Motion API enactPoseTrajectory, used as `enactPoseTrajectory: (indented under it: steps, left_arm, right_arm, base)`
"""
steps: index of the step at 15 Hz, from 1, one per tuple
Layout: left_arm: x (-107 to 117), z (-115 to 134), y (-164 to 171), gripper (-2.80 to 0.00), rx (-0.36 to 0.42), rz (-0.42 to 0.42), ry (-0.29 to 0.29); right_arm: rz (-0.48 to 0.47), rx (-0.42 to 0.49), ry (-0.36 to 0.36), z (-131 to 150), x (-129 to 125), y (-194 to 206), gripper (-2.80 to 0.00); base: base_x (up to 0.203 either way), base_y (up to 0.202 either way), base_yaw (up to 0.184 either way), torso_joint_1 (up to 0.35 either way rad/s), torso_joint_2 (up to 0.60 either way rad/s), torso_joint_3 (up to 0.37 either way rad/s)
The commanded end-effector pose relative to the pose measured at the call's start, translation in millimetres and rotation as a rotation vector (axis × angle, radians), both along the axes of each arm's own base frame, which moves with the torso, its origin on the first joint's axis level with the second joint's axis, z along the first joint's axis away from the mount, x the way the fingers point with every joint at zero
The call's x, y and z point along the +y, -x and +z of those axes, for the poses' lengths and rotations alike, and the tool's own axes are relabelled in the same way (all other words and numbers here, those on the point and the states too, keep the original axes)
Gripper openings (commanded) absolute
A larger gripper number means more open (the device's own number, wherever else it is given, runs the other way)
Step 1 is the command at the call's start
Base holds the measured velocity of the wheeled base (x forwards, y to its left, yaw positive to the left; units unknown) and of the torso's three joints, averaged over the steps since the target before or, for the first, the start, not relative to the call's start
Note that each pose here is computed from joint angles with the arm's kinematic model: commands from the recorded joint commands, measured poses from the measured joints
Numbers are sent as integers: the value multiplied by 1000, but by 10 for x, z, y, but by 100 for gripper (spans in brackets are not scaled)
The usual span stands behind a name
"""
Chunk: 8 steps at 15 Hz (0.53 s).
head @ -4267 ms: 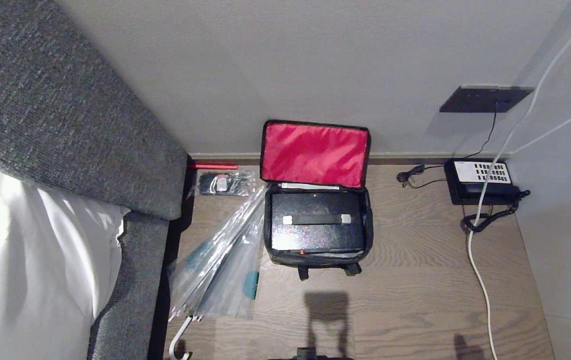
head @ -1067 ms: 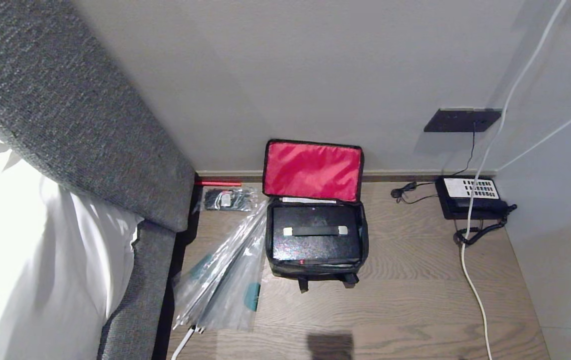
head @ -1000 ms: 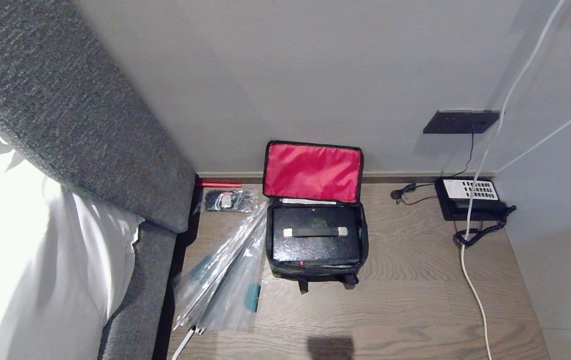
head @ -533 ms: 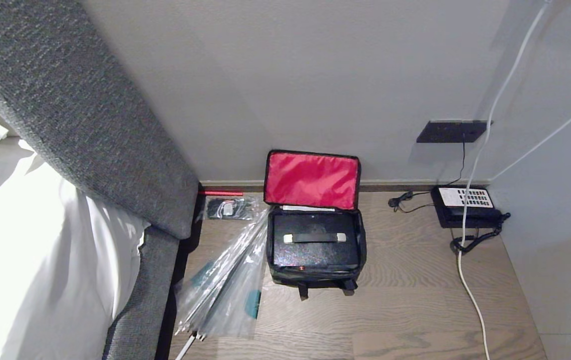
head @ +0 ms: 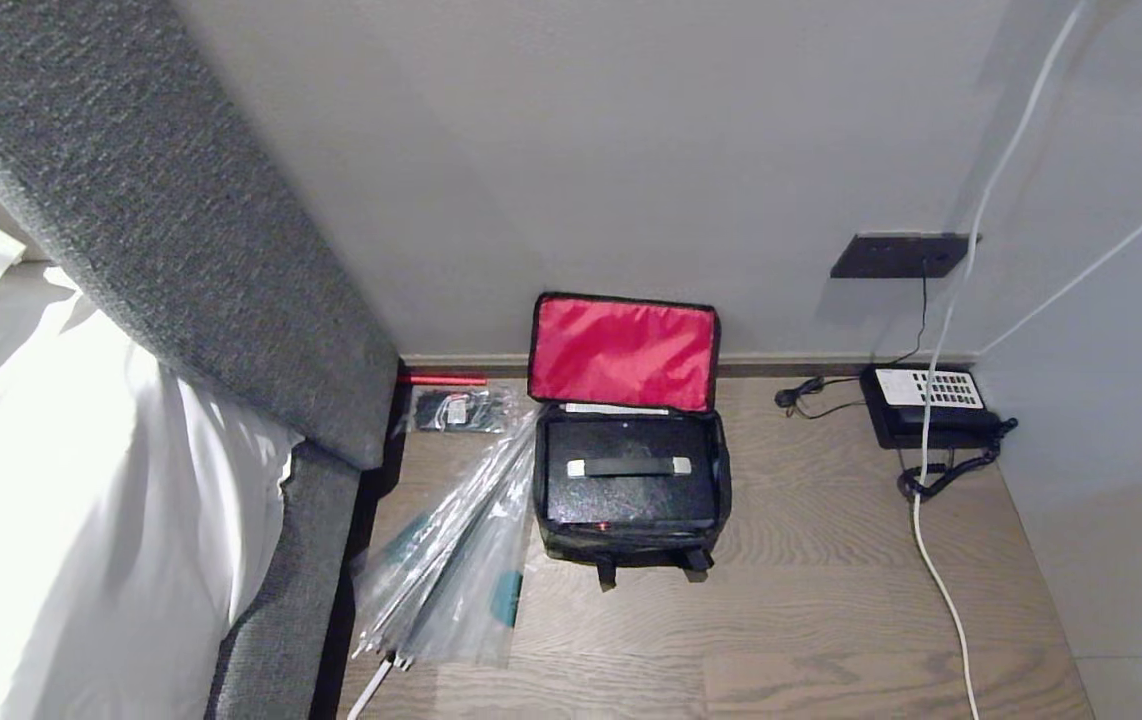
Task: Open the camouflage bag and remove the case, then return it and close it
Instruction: Grip the handle
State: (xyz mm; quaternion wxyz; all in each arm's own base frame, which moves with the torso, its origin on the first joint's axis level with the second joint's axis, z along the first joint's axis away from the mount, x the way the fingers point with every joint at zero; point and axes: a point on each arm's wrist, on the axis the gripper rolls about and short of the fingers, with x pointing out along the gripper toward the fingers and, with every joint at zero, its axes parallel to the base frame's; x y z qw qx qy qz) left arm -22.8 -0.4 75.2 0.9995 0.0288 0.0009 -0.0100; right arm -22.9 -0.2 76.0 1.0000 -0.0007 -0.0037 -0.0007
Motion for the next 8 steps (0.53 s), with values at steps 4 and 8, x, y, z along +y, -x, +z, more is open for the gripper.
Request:
enactPoseTrajectory:
  steps: [4,8]
  left_arm:
    - [1,2,0,-280,-2,5,7]
    - [1,4,0,-280,-4,6,7]
  right_arm:
    - [0,-28,0,-14,0,21,-280]
    - [0,-28,0,-15,0,21,-280]
  base:
    - [-95,0,0,-1,0,6]
    - [0,0,0,0,0,0]
